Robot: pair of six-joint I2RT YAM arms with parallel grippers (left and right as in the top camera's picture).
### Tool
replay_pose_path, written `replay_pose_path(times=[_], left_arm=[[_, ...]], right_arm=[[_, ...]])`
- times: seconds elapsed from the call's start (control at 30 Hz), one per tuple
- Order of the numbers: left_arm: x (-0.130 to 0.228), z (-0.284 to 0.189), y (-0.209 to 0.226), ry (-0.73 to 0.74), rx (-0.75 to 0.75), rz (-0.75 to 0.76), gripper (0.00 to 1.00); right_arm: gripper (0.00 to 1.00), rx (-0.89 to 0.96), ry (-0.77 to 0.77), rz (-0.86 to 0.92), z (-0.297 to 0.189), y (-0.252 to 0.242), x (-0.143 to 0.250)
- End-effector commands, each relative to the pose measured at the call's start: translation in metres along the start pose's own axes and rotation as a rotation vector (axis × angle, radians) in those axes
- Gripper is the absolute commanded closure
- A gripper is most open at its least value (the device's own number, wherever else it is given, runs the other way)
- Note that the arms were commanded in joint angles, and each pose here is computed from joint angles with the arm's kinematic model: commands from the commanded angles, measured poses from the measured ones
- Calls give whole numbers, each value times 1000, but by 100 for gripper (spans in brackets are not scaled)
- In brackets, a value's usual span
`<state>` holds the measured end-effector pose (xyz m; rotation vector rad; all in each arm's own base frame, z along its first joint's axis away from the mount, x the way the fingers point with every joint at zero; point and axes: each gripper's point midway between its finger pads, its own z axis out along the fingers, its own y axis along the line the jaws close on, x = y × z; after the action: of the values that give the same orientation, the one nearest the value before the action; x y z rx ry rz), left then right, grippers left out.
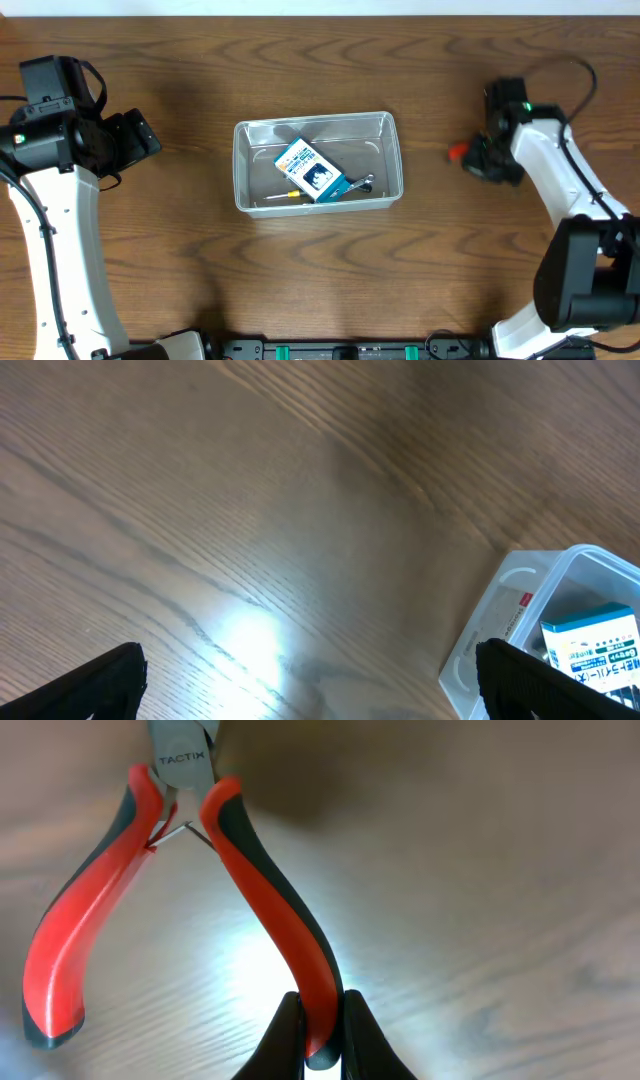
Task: Pack container
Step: 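Carry the pliers with the right gripper into the container and release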
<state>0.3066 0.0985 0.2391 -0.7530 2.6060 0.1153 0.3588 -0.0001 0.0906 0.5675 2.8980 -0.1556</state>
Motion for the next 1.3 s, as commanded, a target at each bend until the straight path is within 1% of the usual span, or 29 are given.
replay_pose_path(times=[0.0,0.03,0.1,0.17,0.2,0.27,0.33,0.4,0.47,0.53,0.6,0.7,0.87,1.03,1.07,1.1,1.13,1.17,1.2,1.27], left_arm=[[0,0,2,5,-14,3,2],[0,0,2,5,-14,3,2],[1,0,2,9,-15,3,2],[1,0,2,9,-15,3,2],[1,0,2,9,-15,3,2],[1,0,3,9,-15,3,2],[1,0,3,9,-15,3,2],[1,0,3,9,-15,3,2],[1,0,3,9,-15,3,2],[1,0,3,9,-16,3,2],[2,0,3,12,-16,3,2],[2,0,3,13,-17,3,2],[3,0,3,16,-17,4,2],[3,0,3,16,-17,4,2],[3,0,3,16,-17,4,2],[3,0,3,16,-17,4,2],[3,0,3,16,-17,4,2],[3,0,3,16,-17,4,2],[3,0,3,16,-17,4,2],[3,0,3,16,-17,4,2]], right_arm=[[99,-92,-123,-270,-49,53,-20],[99,-116,-148,-325,-60,66,-21],[99,-189,-213,-496,-87,102,-19],[99,-268,-272,-686,-109,139,-9],[99,-317,-299,-814,-119,159,1],[99,-395,-336,-1051,-130,190,26],[99,-436,-367,-1219,-135,211,46],[99,-455,-399,-1353,-136,227,60],[99,-456,-420,-1448,-131,240,68],[99,-452,-419,-1506,-120,249,71],[99,-445,-387,-1521,-103,254,72],[97,-432,-300,-1528,-70,256,78],[98,-409,-153,-1545,-16,258,92],[97,-400,-97,-1545,5,256,98],[90,-399,-96,-1539,5,256,98],[78,-399,-97,-1539,4,256,98],[66,-399,-100,-1538,1,256,97],[49,-400,-106,-1538,-2,255,96],[1,-396,-117,-1532,-7,255,94],[1,-359,-160,-1461,-21,253,81]])
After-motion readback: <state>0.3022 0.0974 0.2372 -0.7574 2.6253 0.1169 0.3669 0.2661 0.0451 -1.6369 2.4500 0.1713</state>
